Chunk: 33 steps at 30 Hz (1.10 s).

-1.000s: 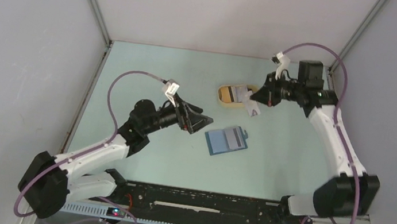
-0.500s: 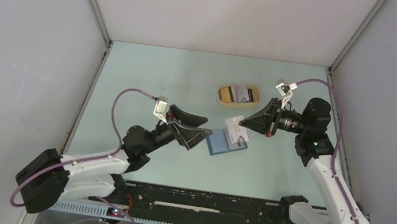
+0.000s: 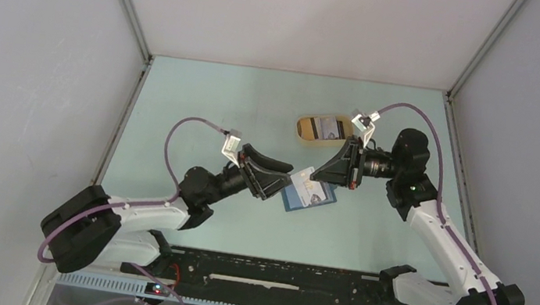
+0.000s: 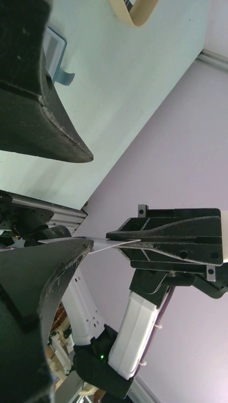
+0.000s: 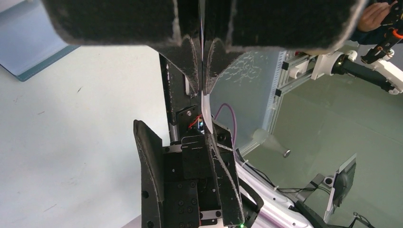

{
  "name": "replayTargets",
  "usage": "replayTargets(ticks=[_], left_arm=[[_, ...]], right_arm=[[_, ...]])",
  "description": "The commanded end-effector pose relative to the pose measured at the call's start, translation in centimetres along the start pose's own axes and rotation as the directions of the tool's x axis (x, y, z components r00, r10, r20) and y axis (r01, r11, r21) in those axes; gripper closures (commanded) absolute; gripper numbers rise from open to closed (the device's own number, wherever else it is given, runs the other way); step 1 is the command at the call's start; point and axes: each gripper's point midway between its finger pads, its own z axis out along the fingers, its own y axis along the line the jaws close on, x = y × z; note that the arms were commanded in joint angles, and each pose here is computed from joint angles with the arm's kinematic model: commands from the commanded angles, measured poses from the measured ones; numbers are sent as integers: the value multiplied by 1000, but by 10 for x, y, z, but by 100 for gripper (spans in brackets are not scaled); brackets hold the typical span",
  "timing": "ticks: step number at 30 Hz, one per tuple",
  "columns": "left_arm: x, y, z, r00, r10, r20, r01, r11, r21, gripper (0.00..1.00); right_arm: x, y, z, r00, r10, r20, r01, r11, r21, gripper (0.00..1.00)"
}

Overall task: Put the credit cards into the card holder
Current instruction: Pick up the credit card from the storage box.

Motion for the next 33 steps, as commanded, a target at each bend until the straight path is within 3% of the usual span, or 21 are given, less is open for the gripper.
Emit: replayTargets(ticks=[1,10,19,27,33], left_arm=[[-23,-35,9,998,33,46,-39,989,145,35],[-37,-5,-12,995,-13,97,7,998,58,37],[-18,-21,-4,998,-47,-42,53,983,177,41],[-9,-23,3,994,-60,-91,77,977,200,51],[0,-21,7,988,-85,-133,111,973,203,65]], right_arm=[[-4,-3,1,999,-34,7,34,999,6,100],[-5,6,-2,998,-70,1,70,997,-25,100],[-2,-6,1,999,-47,-8,47,999,-11,100],[5,-19,8,999,-6,-35,5,1000,-6,100],[8,-23,11,999,2,-46,-2,1000,0,100]])
